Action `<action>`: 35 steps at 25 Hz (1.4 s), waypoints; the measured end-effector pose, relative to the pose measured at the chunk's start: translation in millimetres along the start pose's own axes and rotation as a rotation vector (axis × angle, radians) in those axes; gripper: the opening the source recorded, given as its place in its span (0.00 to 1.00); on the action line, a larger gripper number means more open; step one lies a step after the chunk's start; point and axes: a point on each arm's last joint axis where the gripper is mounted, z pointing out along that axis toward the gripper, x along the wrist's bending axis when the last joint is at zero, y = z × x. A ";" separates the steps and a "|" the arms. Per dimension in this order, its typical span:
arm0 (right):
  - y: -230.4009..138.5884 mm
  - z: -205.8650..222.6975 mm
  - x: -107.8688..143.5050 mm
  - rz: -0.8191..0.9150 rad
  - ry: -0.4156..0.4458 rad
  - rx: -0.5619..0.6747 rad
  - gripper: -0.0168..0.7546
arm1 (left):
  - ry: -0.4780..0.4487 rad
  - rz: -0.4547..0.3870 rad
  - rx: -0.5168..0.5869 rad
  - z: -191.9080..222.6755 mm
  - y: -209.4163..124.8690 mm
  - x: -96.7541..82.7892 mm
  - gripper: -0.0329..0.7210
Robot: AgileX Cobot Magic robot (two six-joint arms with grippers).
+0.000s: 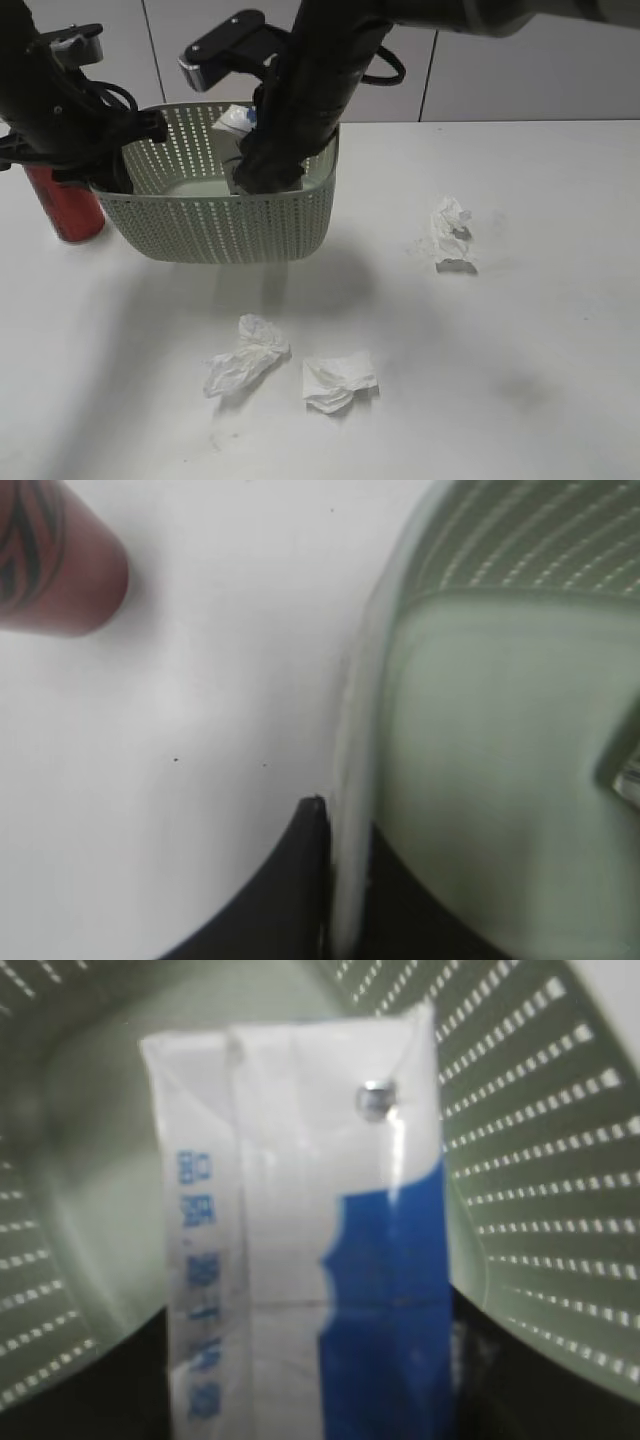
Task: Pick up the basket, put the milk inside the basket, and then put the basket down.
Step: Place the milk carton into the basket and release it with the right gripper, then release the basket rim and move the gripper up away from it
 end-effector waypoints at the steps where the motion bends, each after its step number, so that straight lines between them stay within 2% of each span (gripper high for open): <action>1: -2.1 7.0 -0.9 -0.005 -0.003 0.016 0.46 | 0.001 0.001 0.000 0.0 0.0 0.1 0.04; 4: -0.7 17.9 -2.3 -0.004 -0.001 0.022 0.47 | 0.020 0.015 0.009 0.4 -0.7 1.8 0.04; 6: 2.1 18.9 -3.1 -0.002 -0.005 0.012 0.51 | 0.024 0.019 0.009 0.4 -0.7 2.2 0.04; 8: 6.4 15.9 -4.1 -0.003 -0.010 -0.006 0.60 | 0.029 0.025 0.008 0.4 -0.6 2.7 0.04; 10: 13.0 9.7 -5.2 -0.006 -0.017 -0.030 0.76 | 0.034 0.031 0.011 0.4 -0.8 3.2 0.04; 12: 19.1 2.0 -5.8 -0.009 -0.017 -0.041 0.85 | 0.035 0.032 0.009 0.4 -0.6 3.2 0.04; 17: 29.8 -30.4 -6.0 -0.013 -0.024 -0.080 0.88 | 0.032 0.032 -0.004 0.4 0.5 2.9 0.04; 22: 28.4 -102.8 -20.5 0.016 -0.073 -0.137 0.88 | 0.021 0.028 -0.020 0.4 2.0 1.9 0.04; 25: 9.1 -139.1 -50.6 0.132 -0.121 -0.114 0.87 | 0.007 0.016 -0.027 0.4 2.6 0.6 0.04; 29: -46.9 -169.1 -94.5 0.328 -0.205 -0.037 0.85 | -0.014 0.001 -0.043 0.7 4.1 -1.2 0.04; 32: -96.0 -187.0 -110.0 0.487 -0.252 -0.007 0.83 | -0.019 -0.007 -0.043 5.7 5.2 -1.6 0.04; 35: -139.1 -190.7 -100.9 0.571 -0.295 -0.027 0.81 | -0.016 -0.013 -0.027 15.2 5.5 -0.9 0.04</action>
